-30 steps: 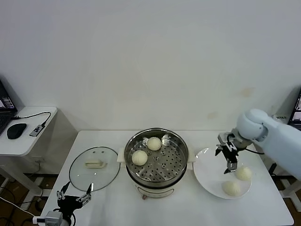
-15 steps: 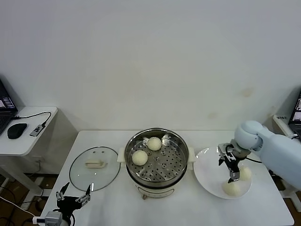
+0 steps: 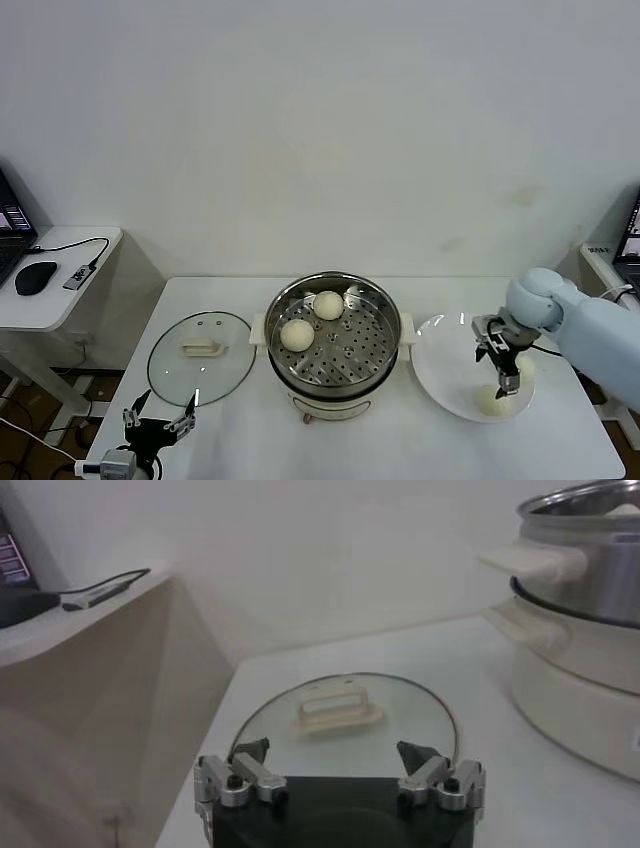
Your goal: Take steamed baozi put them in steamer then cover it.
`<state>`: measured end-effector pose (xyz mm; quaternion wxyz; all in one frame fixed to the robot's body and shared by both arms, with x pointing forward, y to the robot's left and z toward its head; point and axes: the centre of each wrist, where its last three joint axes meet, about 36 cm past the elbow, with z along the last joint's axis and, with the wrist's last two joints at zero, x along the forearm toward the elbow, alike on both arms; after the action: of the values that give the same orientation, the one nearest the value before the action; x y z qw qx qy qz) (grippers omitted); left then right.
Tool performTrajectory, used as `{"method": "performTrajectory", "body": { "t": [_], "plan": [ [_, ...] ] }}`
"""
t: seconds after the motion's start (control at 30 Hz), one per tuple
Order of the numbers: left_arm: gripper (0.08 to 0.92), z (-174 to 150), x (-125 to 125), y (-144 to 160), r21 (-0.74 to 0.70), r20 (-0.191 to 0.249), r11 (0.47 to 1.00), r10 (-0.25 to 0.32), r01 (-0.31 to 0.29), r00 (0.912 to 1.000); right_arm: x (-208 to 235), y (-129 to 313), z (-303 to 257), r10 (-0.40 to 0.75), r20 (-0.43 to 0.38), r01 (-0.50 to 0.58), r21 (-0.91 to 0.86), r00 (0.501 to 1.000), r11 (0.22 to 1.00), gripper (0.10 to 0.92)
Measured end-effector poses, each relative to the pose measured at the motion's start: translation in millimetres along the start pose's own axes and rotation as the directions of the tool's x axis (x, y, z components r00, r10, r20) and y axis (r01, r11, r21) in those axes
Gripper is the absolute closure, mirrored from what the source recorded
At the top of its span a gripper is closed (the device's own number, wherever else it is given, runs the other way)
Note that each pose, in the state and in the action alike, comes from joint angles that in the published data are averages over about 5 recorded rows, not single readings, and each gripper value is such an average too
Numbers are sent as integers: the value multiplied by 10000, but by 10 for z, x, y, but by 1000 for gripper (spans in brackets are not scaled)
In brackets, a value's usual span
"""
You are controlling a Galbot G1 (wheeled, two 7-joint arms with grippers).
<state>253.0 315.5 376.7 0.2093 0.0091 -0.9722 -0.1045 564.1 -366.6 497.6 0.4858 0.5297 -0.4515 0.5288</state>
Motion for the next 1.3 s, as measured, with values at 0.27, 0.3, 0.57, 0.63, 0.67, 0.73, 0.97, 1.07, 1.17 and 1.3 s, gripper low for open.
{"method": "performTrajectory", "body": {
  "t": [0.27,0.3,0.57,0.63,0.67,0.73,0.97,1.07,1.17,1.3],
  "plan": [
    [177,13,-4,-18,-12,-45,10000,27,-27,10000,-140,29,23,-162,21,162,-80,9999,9998,200],
    [177,14,-4,-19,-12,-50,10000,29,-29,10000,-155,31,25,-181,23,181,-85,9998,9998,200],
    [177,41,-2,-7,-29,-128,10000,9,-9,9999,-251,67,76,-323,-6,322,-189,9995,9993,200],
    [177,45,-8,-10,-23,-134,10000,13,-13,9999,-272,74,85,-353,-4,353,-220,9994,9991,200],
    [177,45,-11,-12,-18,-131,10000,17,-17,9999,-283,76,87,-363,2,363,-233,9993,9991,200],
    [177,45,-17,-18,-9,-128,10000,30,-30,9999,-302,74,88,-361,25,361,-259,9993,9990,200],
    [177,66,-30,-22,-4,-181,10000,39,-39,9998,-349,40,83,-320,101,323,-337,9994,9989,200],
    [177,76,-33,-22,-1,-207,10000,37,-37,9998,-360,28,85,-324,97,327,-350,9994,9989,200],
    [177,79,-38,-22,2,-211,10000,36,-36,9998,-363,25,88,-334,89,337,-356,9994,9988,211],
    [177,81,-45,-23,10,-209,10000,38,-38,9998,-379,32,96,-381,87,384,-378,9992,9985,285]
  ]
}}
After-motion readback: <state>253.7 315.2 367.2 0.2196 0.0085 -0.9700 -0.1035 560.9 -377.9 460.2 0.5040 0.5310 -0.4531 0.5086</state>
